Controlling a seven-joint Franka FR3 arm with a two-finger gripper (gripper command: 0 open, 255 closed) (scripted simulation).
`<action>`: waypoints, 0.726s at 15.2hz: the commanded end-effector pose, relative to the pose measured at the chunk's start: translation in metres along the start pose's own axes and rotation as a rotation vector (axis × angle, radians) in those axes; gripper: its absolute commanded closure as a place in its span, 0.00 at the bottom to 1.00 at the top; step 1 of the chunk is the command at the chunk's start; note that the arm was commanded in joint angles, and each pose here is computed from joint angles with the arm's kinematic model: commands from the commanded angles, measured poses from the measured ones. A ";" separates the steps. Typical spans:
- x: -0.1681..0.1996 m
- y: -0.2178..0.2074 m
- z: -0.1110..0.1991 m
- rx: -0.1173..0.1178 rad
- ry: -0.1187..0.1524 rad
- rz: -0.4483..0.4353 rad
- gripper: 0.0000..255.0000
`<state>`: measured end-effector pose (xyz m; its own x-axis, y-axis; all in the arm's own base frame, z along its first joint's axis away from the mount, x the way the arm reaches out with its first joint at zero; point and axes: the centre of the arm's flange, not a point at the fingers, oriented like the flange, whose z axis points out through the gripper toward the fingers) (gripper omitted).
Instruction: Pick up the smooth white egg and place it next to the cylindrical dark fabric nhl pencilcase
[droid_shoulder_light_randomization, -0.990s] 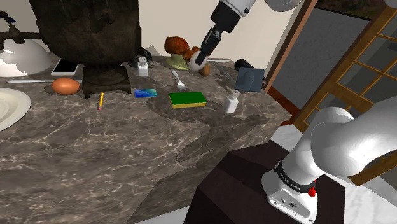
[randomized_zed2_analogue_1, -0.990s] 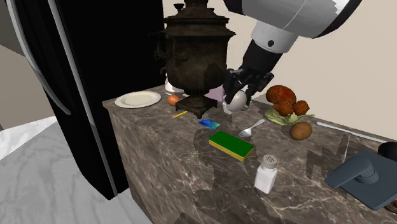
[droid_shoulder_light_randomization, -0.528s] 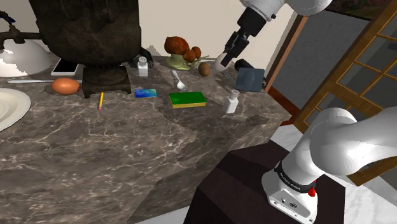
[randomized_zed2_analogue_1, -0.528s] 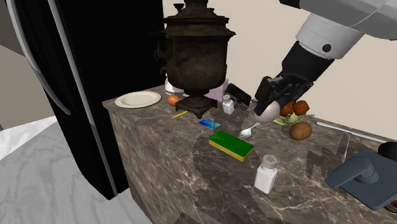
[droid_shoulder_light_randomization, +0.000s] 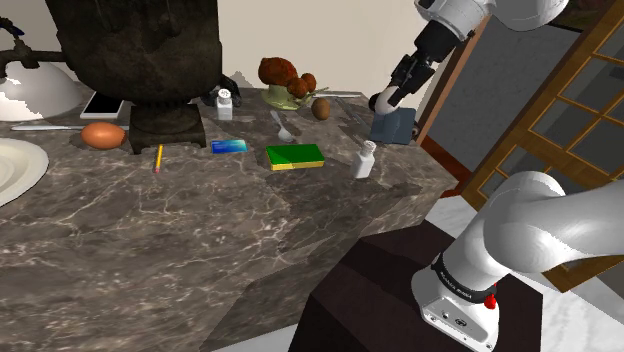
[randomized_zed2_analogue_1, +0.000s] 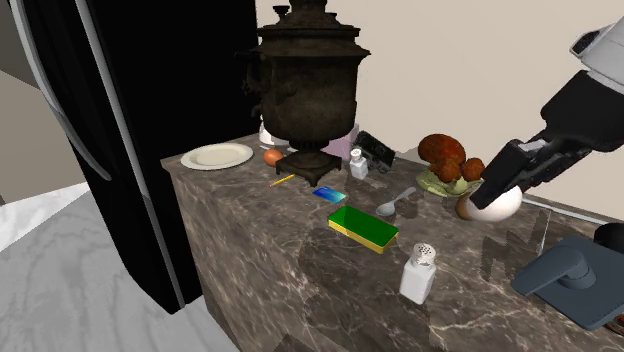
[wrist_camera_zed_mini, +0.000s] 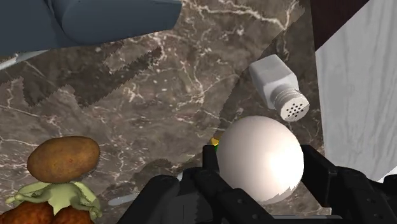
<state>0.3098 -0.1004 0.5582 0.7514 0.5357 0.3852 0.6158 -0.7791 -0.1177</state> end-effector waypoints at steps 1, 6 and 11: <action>-0.023 0.007 -0.010 0.000 0.000 -0.001 1.00; -0.079 0.030 -0.037 0.000 0.000 -0.001 1.00; -0.135 0.053 -0.063 0.000 0.000 -0.001 1.00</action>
<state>0.2317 -0.2235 0.5577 0.7511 0.5357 0.3858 0.6159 -0.7790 -0.1175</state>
